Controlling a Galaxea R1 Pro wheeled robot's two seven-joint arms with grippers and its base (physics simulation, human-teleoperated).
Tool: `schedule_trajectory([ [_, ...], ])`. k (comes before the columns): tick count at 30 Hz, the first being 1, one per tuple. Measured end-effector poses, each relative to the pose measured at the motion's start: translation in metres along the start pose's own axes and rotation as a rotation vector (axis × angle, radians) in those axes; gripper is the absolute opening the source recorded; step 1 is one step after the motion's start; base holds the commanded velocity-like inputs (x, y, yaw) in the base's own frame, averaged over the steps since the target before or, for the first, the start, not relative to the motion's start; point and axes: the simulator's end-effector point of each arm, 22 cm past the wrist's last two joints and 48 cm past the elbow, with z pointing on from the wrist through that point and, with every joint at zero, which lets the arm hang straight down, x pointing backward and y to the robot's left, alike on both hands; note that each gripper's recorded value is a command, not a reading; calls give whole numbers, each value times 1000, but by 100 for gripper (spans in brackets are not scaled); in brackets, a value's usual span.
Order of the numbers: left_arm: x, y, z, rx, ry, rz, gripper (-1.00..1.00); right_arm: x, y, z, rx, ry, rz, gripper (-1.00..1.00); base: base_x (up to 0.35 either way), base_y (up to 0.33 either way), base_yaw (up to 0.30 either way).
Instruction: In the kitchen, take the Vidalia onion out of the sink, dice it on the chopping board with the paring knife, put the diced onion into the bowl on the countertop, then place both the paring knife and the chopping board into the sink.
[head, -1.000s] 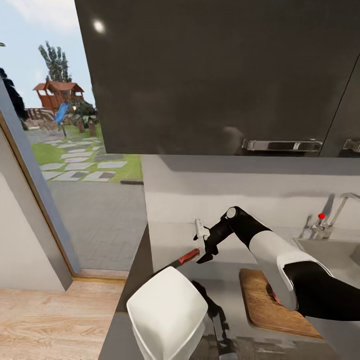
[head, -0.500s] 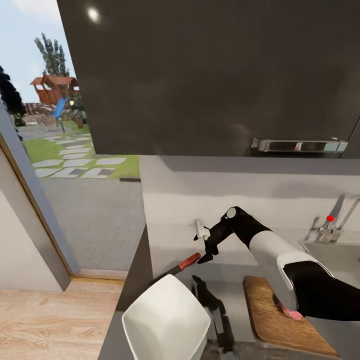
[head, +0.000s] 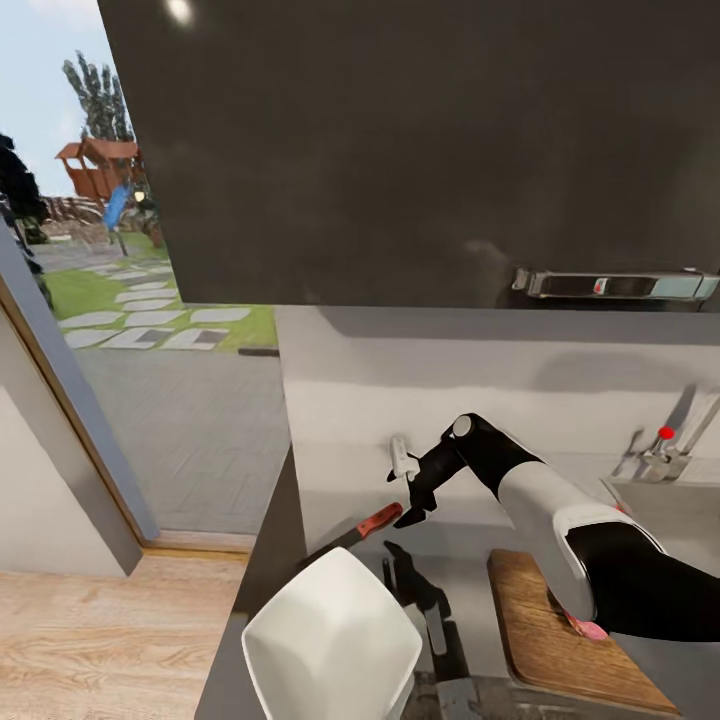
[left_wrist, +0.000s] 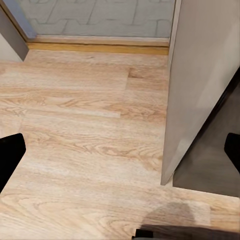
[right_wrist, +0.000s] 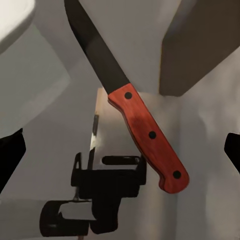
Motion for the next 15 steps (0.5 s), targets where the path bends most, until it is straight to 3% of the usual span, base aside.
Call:
schedule_trajectory([
  [7,4,0,-1,0,11,2,100,4,1,6,-12,0,8,100,16,0,0],
  [15,8,0,-2,1,24,4,100,9,2,12,-23,-1,14,100,165,0,0],
])
